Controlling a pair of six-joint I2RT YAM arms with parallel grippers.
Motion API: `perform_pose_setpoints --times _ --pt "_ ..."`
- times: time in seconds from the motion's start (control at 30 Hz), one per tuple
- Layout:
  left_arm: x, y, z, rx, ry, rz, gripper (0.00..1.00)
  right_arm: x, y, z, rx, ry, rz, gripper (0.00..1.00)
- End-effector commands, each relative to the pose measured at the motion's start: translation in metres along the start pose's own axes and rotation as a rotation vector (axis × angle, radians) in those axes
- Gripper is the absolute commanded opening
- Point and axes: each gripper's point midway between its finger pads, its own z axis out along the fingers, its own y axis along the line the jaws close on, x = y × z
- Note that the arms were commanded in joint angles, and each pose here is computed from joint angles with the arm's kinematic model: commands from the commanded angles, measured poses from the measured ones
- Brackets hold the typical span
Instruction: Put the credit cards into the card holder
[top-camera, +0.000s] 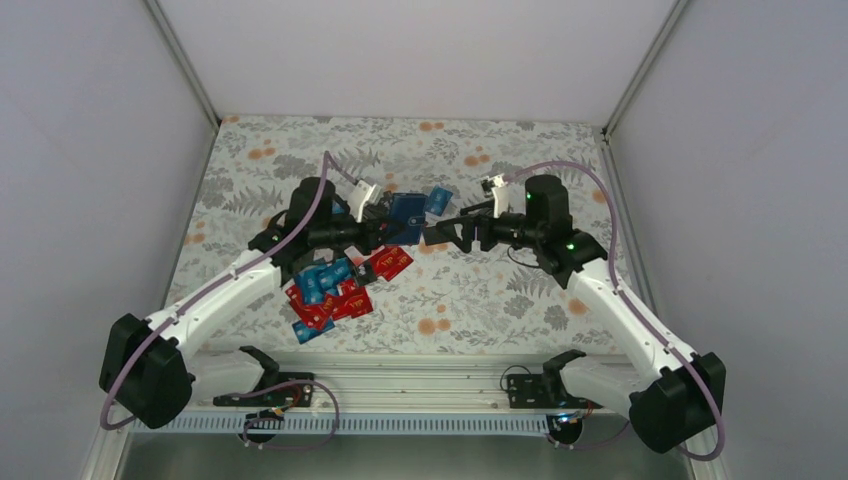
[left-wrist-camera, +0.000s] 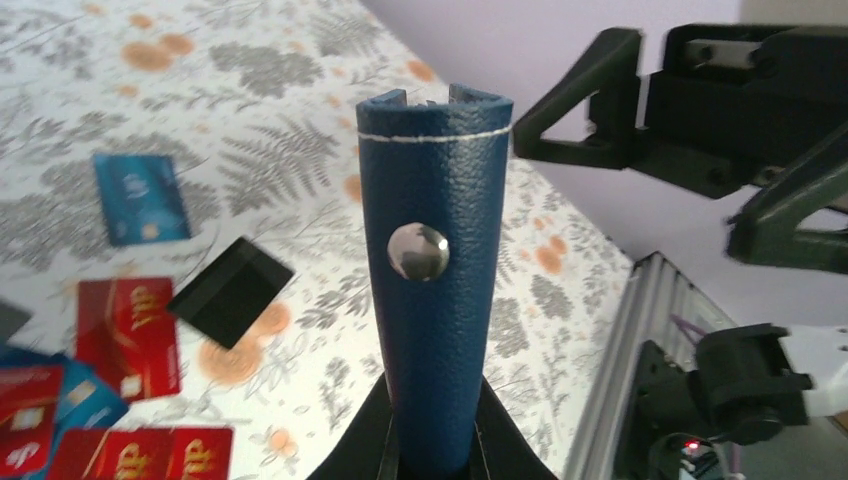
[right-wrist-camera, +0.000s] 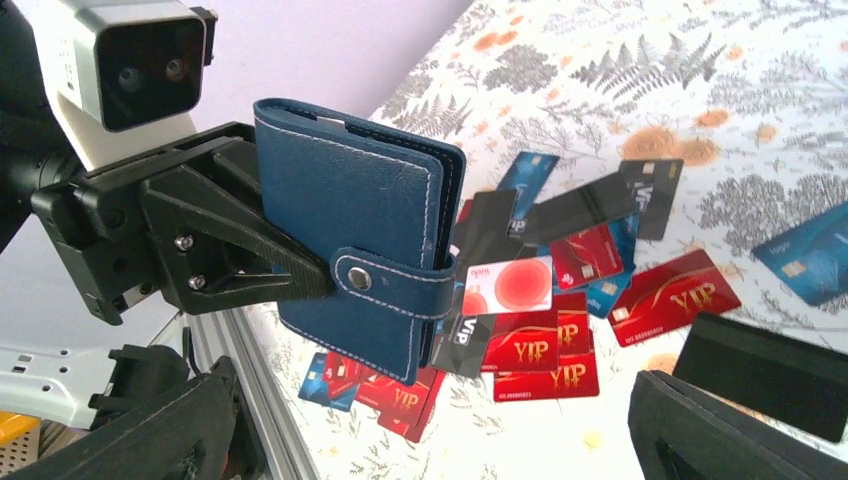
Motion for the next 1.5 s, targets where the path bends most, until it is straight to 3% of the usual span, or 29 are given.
perform_pose_setpoints --times 0.0,0.4,0.77,1.23,1.47 --pt "0.015 0.024 -0.003 -0.132 -0.009 -0.033 0.02 0.007 -0.004 0.001 0.026 0.029 0.068 1.00" --pt "0.086 0.031 0.019 -0.153 0.077 -0.174 0.02 0.051 -0.022 0.004 0.108 0.075 0.265 1.00" --pt "0.096 0.040 0.038 -0.261 0.107 -0.238 0.02 0.073 -0.020 0.013 0.202 0.109 0.337 0.99" --pt "0.089 0.043 0.070 -0.261 0.146 -0.217 0.02 0.081 -0.030 0.044 0.276 0.152 0.294 0.96" --pt "0.082 0.041 0.078 -0.249 0.146 -0.222 0.02 0.092 -0.044 0.062 0.349 0.195 0.336 0.88"
